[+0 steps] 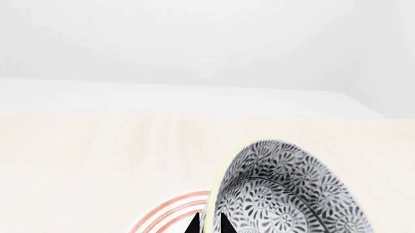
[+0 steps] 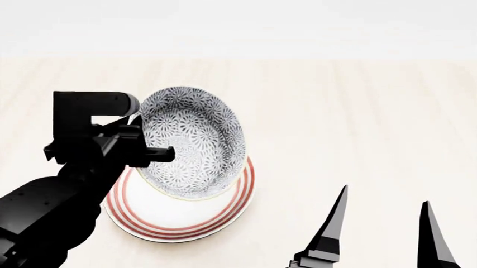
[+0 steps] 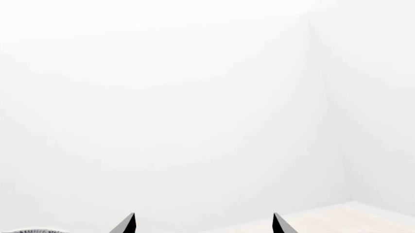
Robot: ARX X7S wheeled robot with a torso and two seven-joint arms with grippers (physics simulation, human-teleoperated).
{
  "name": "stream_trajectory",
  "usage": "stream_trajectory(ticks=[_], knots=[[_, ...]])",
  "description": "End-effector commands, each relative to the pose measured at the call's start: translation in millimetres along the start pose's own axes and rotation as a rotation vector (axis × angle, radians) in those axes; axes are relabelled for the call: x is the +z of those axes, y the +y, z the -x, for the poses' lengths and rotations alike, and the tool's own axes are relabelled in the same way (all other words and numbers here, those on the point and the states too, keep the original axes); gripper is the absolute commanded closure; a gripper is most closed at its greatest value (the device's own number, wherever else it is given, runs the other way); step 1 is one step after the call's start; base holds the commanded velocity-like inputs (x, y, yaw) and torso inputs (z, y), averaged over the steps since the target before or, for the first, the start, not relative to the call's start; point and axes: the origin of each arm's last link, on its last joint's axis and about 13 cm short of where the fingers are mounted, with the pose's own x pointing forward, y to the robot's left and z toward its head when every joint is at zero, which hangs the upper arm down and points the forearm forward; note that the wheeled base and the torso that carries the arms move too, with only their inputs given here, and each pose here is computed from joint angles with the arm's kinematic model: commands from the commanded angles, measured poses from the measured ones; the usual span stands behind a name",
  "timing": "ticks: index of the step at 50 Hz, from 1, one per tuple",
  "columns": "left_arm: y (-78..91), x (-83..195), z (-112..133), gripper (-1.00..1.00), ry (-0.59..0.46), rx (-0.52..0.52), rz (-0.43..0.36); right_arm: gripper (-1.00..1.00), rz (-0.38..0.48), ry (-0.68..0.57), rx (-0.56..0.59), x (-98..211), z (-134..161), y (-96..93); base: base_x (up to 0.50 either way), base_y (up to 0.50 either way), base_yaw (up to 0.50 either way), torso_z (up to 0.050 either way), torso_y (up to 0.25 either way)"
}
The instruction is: Put the bowl on the plate.
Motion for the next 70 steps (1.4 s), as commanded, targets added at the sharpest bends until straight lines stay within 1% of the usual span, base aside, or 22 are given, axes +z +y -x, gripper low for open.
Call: stream_trajectory(ticks=[1, 3, 5, 7, 12, 14, 20, 26, 38, 42, 46, 50, 51, 60, 70], knots=[[-2.4, 3, -22, 1.0, 0.128, 0.034, 0.136, -1.0, 0.007, -0.007, -0.001, 0, -1, -0.8, 0.0, 0.0, 0.0, 0.0, 0.0], [-3.7, 3, -24, 1.0, 0.15, 0.033, 0.145, -1.0, 0.007, -0.007, -0.002, 0, -1, -0.9, 0.0, 0.0, 0.0, 0.0, 0.0], [-5.2, 3, -27, 1.0, 0.187, 0.037, 0.173, -1.0, 0.005, -0.007, -0.001, 0, -1, -0.9, 0.0, 0.0, 0.0, 0.0, 0.0], [-6.0, 5, -31, 1.0, 0.18, 0.043, 0.162, -1.0, 0.005, -0.006, -0.001, 0, -1, -0.9, 0.0, 0.0, 0.0, 0.0, 0.0], [-10.0, 12, -36, 1.0, 0.15, 0.044, 0.098, -1.0, 0.004, -0.005, -0.003, -1, -1, -1.5, 0.0, 0.0, 0.0, 0.0, 0.0], [-12.0, 14, -37, 1.0, 0.147, 0.04, 0.087, -1.0, 0.004, -0.003, -0.003, -1, -1, -1.5, 0.0, 0.0, 0.0, 0.0, 0.0], [-17.5, 17, -38, 1.0, 0.141, 0.027, 0.08, -1.0, 0.002, -0.001, 0.001, -2, 0, -1.3, 0.0, 0.0, 0.0, 0.0, 0.0], [-19.7, 10, -38, 1.0, 0.163, 0.025, 0.087, -1.0, 0.002, -0.002, 0.0, -2, 0, -1.7, 0.0, 0.0, 0.0, 0.0, 0.0], [-12.1, -3, -49, 1.0, 0.213, 0.076, 0.114, -1.0, 0.002, 0.004, 0.001, -3, 1, -1.6, 0.0, 0.0, 0.0, 0.0, 0.001], [-8.4, -5, -54, 1.0, 0.206, 0.097, 0.11, -1.0, 0.002, 0.006, 0.002, -4, 2, -1.6, 0.0, 0.0, 0.0, 0.0, 0.0], [-3.4, -5, -56, 1.0, 0.189, 0.119, 0.087, -1.0, 0.002, 0.007, 0.001, -4, 1, -1.9, 0.0, 0.0, 0.0, 0.0, 0.0], [-1.3, -7, -57, 1.0, 0.197, 0.13, 0.086, -1.0, 0.001, 0.009, 0.0, -5, 1, -1.9, 0.0, 0.0, 0.0, 0.0, 0.0], [-1.0, -8, -56, 1.0, 0.215, 0.131, 0.101, -1.0, 0.001, 0.01, 0.0, -5, 1, -1.8, 0.0, 0.0, 0.0, 0.0, 0.0], [-0.7, -21, -53, 1.0, 0.265, 0.142, 0.124, -1.0, -0.001, 0.013, 0.002, -5, 2, -1.5, 0.0, 0.0, 0.0, 0.0, 0.0], [2.0, -29, -51, 1.0, 0.286, 0.157, 0.131, -1.0, 0.001, 0.016, 0.004, -7, 3, -1.6, 0.0, 0.0, 0.0, 0.0, 0.0]])
